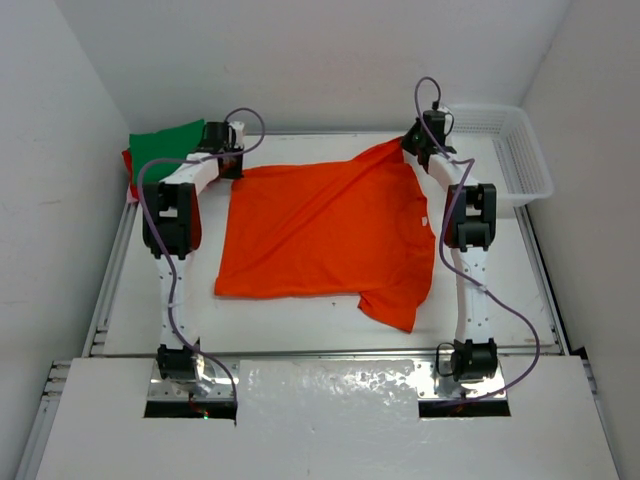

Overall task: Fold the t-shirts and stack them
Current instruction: Flatten out the tshirt, then grap the side of the flattened tshirt closest away from the robot with both arms, then fold the flattened tshirt in 1/3 of the way

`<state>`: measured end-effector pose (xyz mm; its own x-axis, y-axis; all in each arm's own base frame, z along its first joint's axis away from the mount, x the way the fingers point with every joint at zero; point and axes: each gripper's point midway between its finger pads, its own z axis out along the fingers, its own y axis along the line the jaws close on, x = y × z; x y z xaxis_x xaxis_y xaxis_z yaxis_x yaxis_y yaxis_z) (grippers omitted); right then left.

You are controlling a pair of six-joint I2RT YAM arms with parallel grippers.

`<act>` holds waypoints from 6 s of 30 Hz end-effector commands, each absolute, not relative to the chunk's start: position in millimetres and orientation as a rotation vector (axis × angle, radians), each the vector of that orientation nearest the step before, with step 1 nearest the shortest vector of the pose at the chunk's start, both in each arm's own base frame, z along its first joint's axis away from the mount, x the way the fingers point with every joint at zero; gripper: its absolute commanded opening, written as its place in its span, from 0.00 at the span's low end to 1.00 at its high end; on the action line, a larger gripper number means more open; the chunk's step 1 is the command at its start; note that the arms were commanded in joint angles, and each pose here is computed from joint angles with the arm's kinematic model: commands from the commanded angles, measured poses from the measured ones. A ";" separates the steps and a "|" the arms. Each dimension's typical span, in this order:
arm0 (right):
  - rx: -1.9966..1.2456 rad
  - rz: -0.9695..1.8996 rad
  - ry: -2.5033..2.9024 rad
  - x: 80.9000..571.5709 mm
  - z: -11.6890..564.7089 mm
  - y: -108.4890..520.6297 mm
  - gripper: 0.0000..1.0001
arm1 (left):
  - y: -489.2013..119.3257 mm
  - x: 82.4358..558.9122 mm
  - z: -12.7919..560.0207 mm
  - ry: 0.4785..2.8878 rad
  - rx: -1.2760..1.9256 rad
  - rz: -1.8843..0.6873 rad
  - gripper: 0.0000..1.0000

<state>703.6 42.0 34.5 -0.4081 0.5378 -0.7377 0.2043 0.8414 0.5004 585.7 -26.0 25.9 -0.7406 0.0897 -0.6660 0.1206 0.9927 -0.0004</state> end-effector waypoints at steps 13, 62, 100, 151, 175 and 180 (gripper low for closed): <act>0.236 0.465 1.843 685.6 208.8 76.0 0.99 | -20.6 640.9 202.8 2.060 0.229 0.063 0.89; 0.423 0.420 2.680 136.4 -18.3 86.1 0.00 | -26.5 242.9 17.0 2.129 1.562 0.400 0.52; 0.309 0.474 2.704 135.3 22.4 93.6 0.00 | -41.6 220.3 8.0 2.143 1.654 0.262 0.00; 0.178 0.204 2.582 301.9 60.2 34.0 0.00 | -62.6 323.7 39.3 2.557 1.067 0.057 0.00; 0.135 0.136 2.633 353.7 54.3 27.0 0.18 | -3.6 423.8 136.8 2.361 0.534 0.354 0.33; 0.114 0.125 2.618 352.0 67.5 25.8 0.30 | -89.2 352.4 125.7 2.200 1.199 0.063 0.31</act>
